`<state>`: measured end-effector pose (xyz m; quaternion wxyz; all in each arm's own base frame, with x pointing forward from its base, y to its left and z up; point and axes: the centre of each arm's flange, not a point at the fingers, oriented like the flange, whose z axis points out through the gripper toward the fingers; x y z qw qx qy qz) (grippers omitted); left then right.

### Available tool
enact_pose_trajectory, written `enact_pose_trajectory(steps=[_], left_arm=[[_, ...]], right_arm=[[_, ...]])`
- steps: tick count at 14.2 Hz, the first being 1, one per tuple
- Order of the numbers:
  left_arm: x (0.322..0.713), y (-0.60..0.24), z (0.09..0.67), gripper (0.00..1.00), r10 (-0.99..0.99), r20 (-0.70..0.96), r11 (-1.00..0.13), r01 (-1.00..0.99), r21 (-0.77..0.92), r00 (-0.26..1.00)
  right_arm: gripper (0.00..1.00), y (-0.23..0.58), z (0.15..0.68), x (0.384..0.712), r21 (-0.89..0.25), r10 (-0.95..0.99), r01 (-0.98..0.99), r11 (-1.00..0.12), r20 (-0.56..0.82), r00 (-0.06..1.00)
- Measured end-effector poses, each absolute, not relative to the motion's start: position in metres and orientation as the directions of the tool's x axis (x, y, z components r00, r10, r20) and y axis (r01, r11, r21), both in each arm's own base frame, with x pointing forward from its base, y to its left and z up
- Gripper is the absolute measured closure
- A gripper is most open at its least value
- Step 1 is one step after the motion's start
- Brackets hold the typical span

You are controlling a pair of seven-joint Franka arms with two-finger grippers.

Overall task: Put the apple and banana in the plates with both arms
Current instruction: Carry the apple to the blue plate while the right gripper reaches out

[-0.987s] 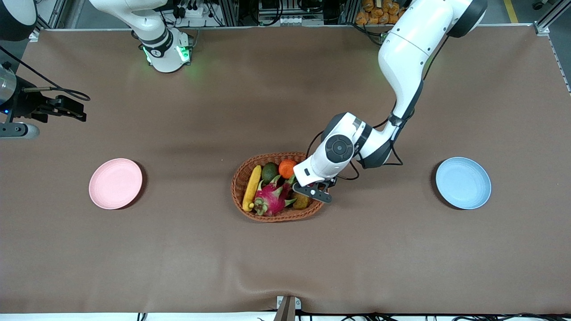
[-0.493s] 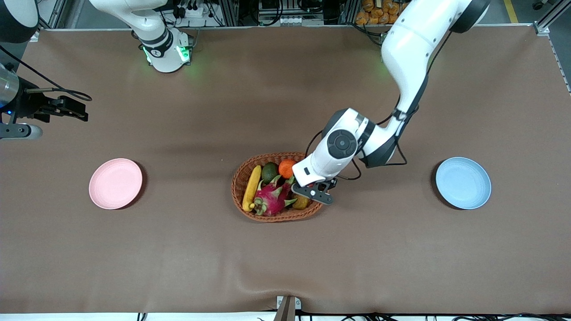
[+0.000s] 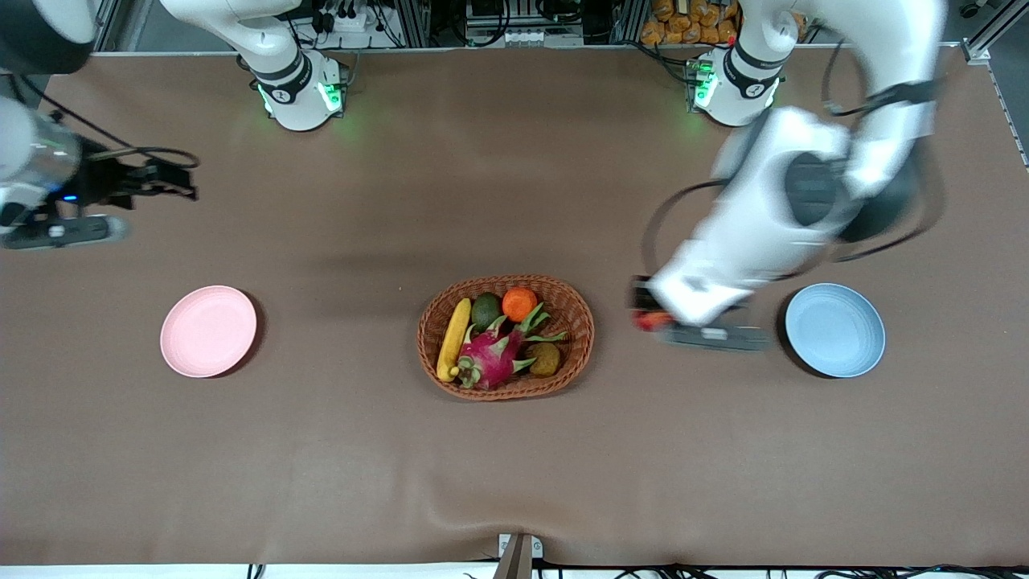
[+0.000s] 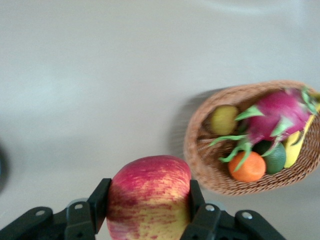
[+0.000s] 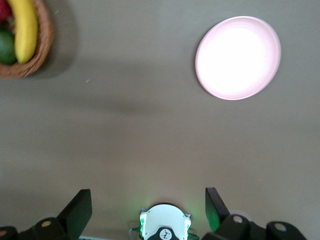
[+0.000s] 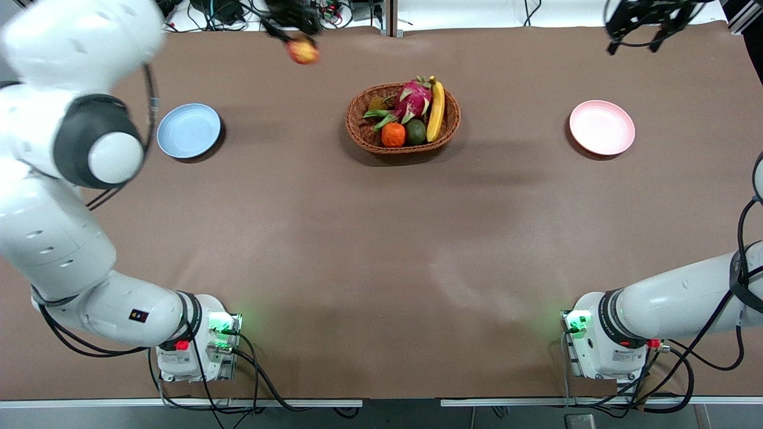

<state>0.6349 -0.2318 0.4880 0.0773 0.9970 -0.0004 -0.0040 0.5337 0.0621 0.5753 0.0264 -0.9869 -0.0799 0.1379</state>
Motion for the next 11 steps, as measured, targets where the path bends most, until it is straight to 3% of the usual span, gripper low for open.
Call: enact_pose_trajectory(steps=[3,7,11], left_arm=[[0.656,-0.1,0.469,0.34,0.142,-0.099,-0.976,0.157,0.153,0.985],[0.659,0.067,0.364,0.34,0.212,-0.239,-0.954,0.254,0.162,0.948],[0.649,0.146,0.279,0.34,0.253,-0.316,-0.926,0.324,0.196,0.915]], right_arm=[[0.0,0.129,0.574,0.526,-0.084,0.278,0.265,-0.961,-0.243,0.929],[0.0,0.215,0.552,0.514,-0.085,0.418,0.411,-0.908,-0.243,0.875],[0.0,0.267,0.5,0.522,-0.102,0.572,0.566,-0.818,-0.242,0.784]])
